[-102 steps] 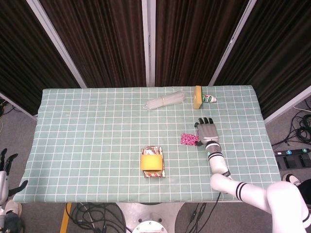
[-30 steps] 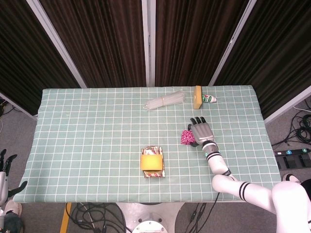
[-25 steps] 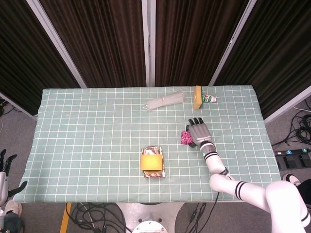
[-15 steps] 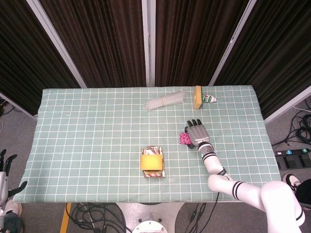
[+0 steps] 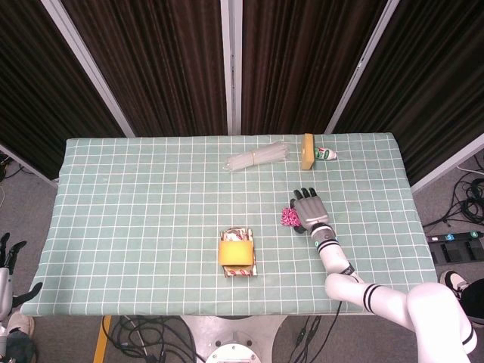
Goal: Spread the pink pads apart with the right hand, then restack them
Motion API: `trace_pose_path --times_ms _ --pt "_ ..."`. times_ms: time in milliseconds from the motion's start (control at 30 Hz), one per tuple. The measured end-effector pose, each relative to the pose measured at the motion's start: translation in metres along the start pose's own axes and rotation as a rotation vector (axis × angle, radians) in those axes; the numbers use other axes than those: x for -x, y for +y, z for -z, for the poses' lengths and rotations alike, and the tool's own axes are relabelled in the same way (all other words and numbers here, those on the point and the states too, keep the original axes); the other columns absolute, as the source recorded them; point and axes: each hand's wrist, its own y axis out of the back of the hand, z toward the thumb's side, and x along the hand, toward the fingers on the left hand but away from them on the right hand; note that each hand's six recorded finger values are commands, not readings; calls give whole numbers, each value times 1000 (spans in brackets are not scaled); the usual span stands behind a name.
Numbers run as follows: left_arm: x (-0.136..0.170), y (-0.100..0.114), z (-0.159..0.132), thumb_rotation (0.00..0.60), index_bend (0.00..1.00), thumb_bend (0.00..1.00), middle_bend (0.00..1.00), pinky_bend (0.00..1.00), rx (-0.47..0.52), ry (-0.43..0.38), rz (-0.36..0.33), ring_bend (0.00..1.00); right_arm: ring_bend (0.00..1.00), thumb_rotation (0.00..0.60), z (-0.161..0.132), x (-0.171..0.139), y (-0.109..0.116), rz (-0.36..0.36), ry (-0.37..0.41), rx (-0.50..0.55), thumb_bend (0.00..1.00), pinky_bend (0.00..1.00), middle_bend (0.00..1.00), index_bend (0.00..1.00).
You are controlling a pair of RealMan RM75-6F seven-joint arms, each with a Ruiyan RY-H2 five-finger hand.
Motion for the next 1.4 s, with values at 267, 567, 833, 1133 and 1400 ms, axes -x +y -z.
trace_pose_path --times_ms 267,567,833,1133,1400 --pt "-1 0 -1 600 219 204 88 127 -1 -3 1 92 0 523 2 -1 0 1 -3 0 157 0 77 244" --pt "-1 1 -3 600 219 204 88 127 -1 -11 -4 92 0 524 19 -16 20 78 -27 65 158 0 75 182" --pt "-5 0 -9 600 219 204 88 127 -3 -31 1 92 0 528 92 -81 47 247 -119 183 158 0 16 101" --pt "-11 1 -20 600 219 205 88 127 -14 -55 -3 92 0 523 133 -182 54 418 -108 232 157 0 12 96" --pt "-12 3 -26 600 219 204 88 127 -17 -60 -5 92 0 521 133 -246 38 459 -58 264 156 0 14 96"
